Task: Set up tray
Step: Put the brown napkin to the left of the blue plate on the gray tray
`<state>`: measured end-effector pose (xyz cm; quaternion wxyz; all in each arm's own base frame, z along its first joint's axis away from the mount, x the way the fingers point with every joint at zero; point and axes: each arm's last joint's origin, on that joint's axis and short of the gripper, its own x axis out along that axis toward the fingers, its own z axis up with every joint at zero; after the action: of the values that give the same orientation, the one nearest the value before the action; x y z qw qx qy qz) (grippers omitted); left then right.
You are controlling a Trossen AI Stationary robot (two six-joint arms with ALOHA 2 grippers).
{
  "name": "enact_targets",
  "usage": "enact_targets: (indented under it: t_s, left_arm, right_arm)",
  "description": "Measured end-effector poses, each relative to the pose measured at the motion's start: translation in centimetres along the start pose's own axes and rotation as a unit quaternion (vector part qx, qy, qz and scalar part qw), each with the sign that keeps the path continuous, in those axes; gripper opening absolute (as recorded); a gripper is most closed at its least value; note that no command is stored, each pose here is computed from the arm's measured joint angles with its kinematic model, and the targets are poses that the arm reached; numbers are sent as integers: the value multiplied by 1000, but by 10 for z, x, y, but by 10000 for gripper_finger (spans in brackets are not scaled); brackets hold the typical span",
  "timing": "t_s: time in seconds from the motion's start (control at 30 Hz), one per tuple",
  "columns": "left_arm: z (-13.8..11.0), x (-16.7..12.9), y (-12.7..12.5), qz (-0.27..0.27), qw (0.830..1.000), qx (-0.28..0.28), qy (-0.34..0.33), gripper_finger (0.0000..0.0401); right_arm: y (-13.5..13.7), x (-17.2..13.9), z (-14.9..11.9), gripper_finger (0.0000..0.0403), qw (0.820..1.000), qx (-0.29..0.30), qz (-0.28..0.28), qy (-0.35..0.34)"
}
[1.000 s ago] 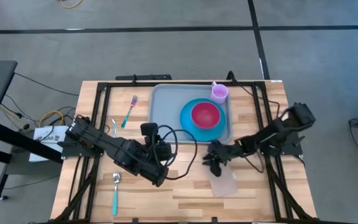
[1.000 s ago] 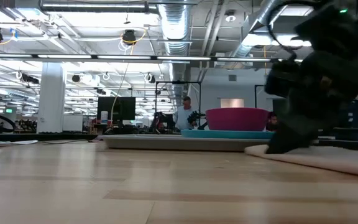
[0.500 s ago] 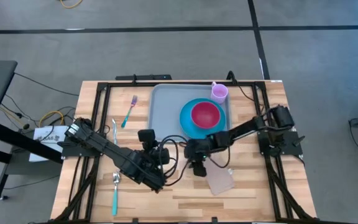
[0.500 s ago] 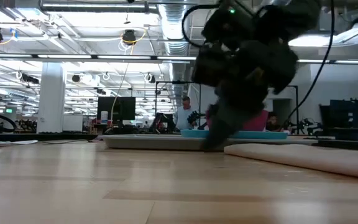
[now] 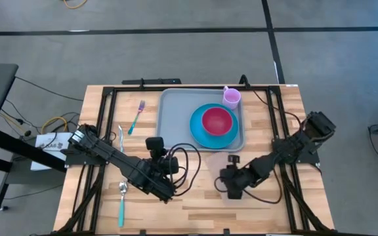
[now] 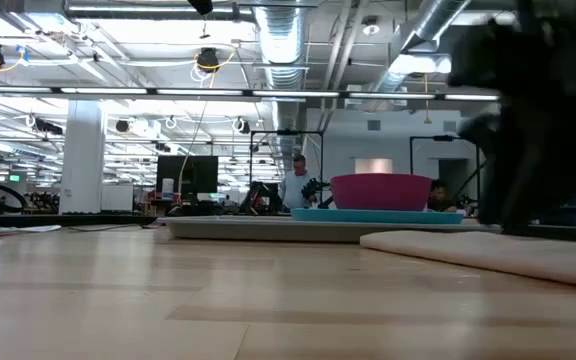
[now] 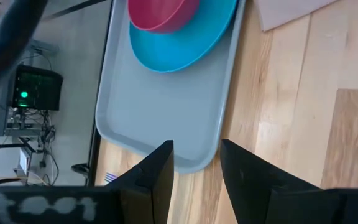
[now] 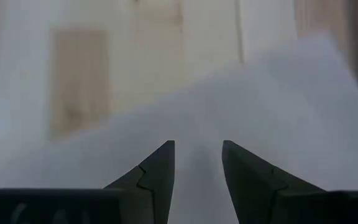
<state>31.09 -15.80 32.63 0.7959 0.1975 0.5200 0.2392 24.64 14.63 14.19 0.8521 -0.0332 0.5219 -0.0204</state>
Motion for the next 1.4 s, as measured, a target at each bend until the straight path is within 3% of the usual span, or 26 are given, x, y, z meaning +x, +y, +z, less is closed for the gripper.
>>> enact_targets:
  t_s: [0.2,0.4,0.53,0.63,0.8,0.97,1.1,1.17,1.23,1.4]
  left_arm:
    - [1,1,1,12,1000,3,-6,122]
    - [1,1,1,12,1000,17,-6,122]
    - [1,1,2,12,1000,19,-6,122]
    - [1,1,1,9,1000,20,-4,122]
    - [1,1,1,9,1000,20,-4,122]
    - [2,1,1,6,1000,15,-8,122]
    - [2,1,0,5,1000,14,-9,122]
    - [1,6,-2,3,1000,8,-6,122]
    - [2,12,-7,-27,1000,-4,7,121]
    - [9,40,-24,-162,986,0,26,115]
  right_arm:
    - [-5,19,-25,129,997,30,41,-51]
    - [-25,30,-9,129,979,43,148,-130]
    - [-46,37,8,129,970,93,142,-174]
    - [-59,55,18,129,969,124,150,-155]
    - [-53,77,39,129,965,50,233,-108]
    - [-50,81,73,129,973,-4,186,-137]
    - [-49,77,113,129,966,-35,173,-187]
    - [-47,78,121,129,970,-43,170,-166]
    - [-46,77,121,129,978,-33,168,-118]
    - [-50,54,122,129,989,42,134,-35]
